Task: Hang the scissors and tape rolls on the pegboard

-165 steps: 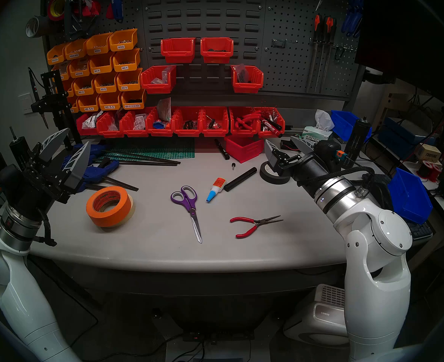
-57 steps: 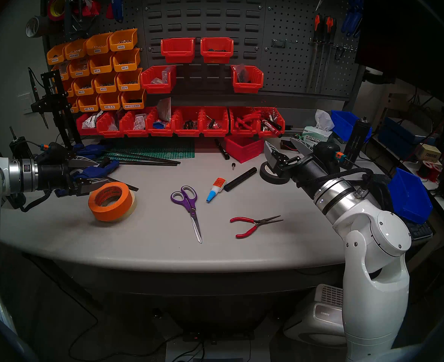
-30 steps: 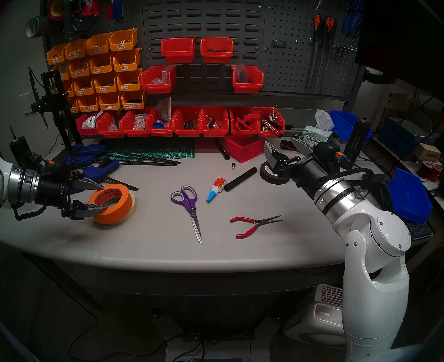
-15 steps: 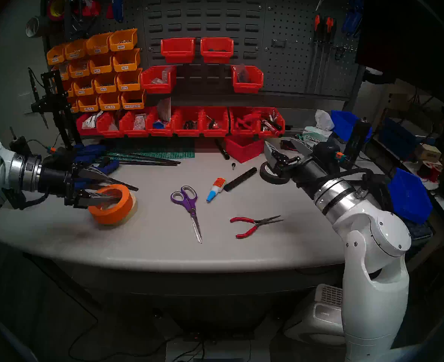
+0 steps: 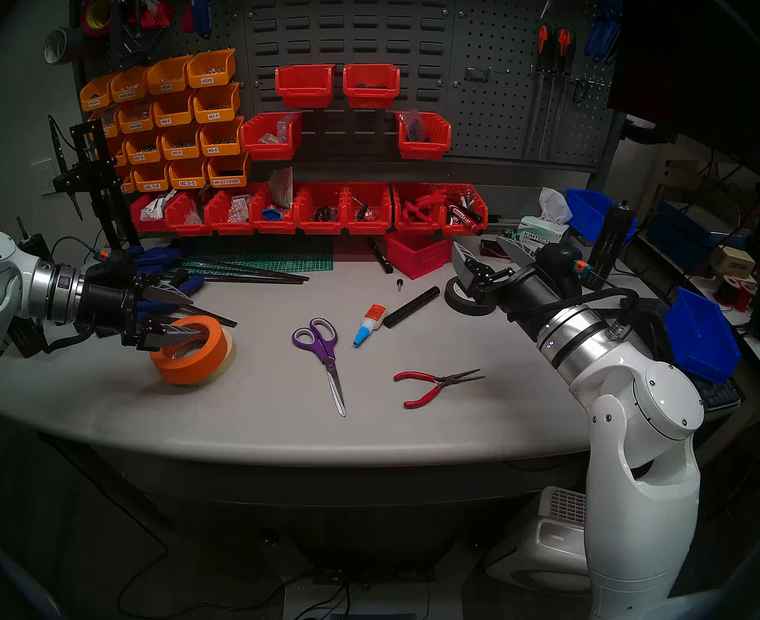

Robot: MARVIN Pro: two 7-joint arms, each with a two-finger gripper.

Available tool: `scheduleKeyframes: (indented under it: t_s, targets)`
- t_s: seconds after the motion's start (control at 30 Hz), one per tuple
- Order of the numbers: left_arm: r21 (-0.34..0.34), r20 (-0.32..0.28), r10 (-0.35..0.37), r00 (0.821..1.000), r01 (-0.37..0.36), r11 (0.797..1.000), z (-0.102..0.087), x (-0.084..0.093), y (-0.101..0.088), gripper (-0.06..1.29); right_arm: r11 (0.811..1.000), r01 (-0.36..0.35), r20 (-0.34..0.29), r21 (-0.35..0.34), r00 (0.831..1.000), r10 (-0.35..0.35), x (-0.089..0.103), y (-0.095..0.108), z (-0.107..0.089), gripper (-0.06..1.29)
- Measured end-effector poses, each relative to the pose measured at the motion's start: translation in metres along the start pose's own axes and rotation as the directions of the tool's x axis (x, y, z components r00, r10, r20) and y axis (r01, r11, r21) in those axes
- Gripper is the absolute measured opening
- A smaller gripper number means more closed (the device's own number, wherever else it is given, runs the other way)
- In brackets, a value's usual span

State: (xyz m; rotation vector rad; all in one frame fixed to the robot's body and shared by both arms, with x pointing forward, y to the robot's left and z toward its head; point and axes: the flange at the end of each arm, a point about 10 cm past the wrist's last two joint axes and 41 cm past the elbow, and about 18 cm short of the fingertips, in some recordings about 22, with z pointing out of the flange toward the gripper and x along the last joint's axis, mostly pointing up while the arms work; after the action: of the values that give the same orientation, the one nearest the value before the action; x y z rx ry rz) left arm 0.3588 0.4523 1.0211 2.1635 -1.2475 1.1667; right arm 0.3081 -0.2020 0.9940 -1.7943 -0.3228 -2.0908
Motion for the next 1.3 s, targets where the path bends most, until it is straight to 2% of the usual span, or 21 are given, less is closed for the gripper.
scheduleKeyframes:
  t_s: [0.6, 1.1, 1.17, 1.3]
  targets:
    - [0.009, 0.052, 0.009, 0.999, -0.010, 1.000, -0.004, -0.012, -0.013, 1.23, 1.000, 0.000, 0.001, -0.001, 1.000, 0.000, 0.000, 0.000, 0.000, 1.22]
    - [-0.018, 0.081, 0.025, 0.996, -0.024, 1.000, 0.001, -0.017, -0.011, 1.23, 1.000, 0.000, 0.002, -0.001, 1.000, 0.000, 0.000, 0.000, 0.000, 1.22]
    - [-0.020, 0.083, 0.026, 0.996, -0.024, 1.000, 0.003, -0.018, -0.011, 1.22, 1.000, 0.000, 0.002, -0.001, 1.000, 0.000, 0.000, 0.000, 0.000, 1.22]
    - [-0.018, 0.091, 0.027, 0.996, -0.025, 1.000, 0.007, -0.021, -0.011, 1.03, 1.000, 0.000, 0.002, -0.001, 1.000, 0.000, 0.000, 0.000, 0.000, 1.22]
